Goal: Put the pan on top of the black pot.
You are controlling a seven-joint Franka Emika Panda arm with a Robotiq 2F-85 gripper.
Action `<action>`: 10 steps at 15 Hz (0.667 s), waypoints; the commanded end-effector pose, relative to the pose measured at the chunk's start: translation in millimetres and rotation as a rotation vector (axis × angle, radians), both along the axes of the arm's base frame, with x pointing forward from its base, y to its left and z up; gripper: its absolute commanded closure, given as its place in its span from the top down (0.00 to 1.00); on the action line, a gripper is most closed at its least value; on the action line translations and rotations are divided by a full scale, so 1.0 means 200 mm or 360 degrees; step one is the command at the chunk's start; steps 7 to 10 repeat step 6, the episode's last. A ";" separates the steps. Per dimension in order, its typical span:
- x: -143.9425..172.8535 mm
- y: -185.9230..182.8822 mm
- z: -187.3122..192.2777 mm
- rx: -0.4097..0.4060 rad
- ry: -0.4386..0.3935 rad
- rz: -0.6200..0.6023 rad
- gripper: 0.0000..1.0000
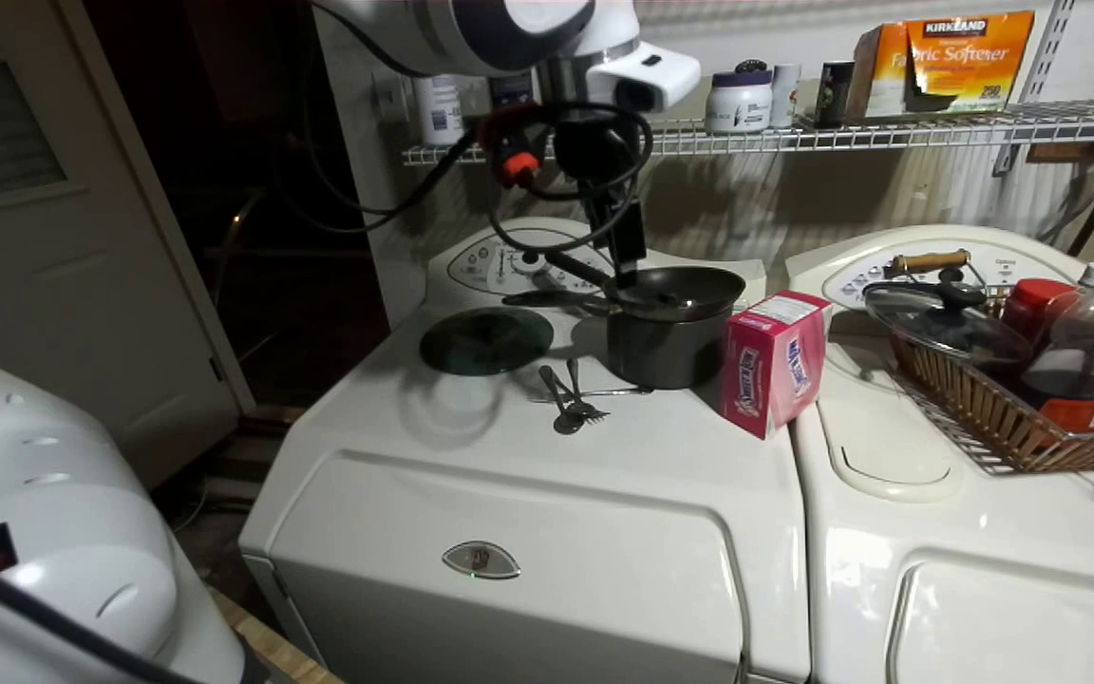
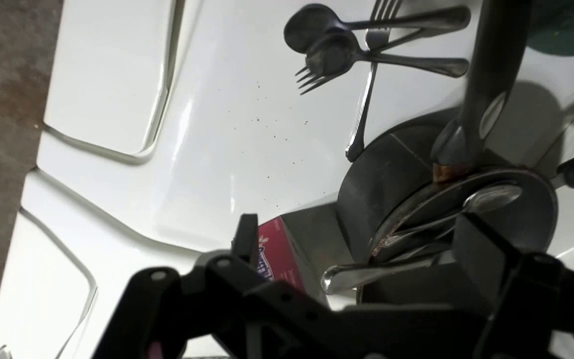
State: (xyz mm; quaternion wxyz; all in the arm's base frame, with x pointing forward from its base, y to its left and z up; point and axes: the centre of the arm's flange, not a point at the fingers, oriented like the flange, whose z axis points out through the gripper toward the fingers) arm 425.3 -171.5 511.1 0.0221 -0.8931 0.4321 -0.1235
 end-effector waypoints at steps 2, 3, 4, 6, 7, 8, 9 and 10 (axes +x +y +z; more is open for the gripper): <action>-0.26 0.18 0.30 -0.0144 -0.0065 0.0366 1.00; -0.25 0.20 0.35 -0.0136 -0.0096 0.0453 1.00; -0.17 0.16 0.27 -0.0117 -0.0068 0.0307 1.00; -0.22 0.19 0.34 -0.0152 -0.0106 0.0392 1.00; -0.22 0.19 0.34 -0.0152 -0.0106 0.0392 1.00; -0.22 0.19 0.34 -0.0152 -0.0106 0.0392 1.00; -0.22 0.19 0.34 -0.0152 -0.0106 0.0392 1.00; -0.22 0.19 0.34 -0.0152 -0.0106 0.0392 1.00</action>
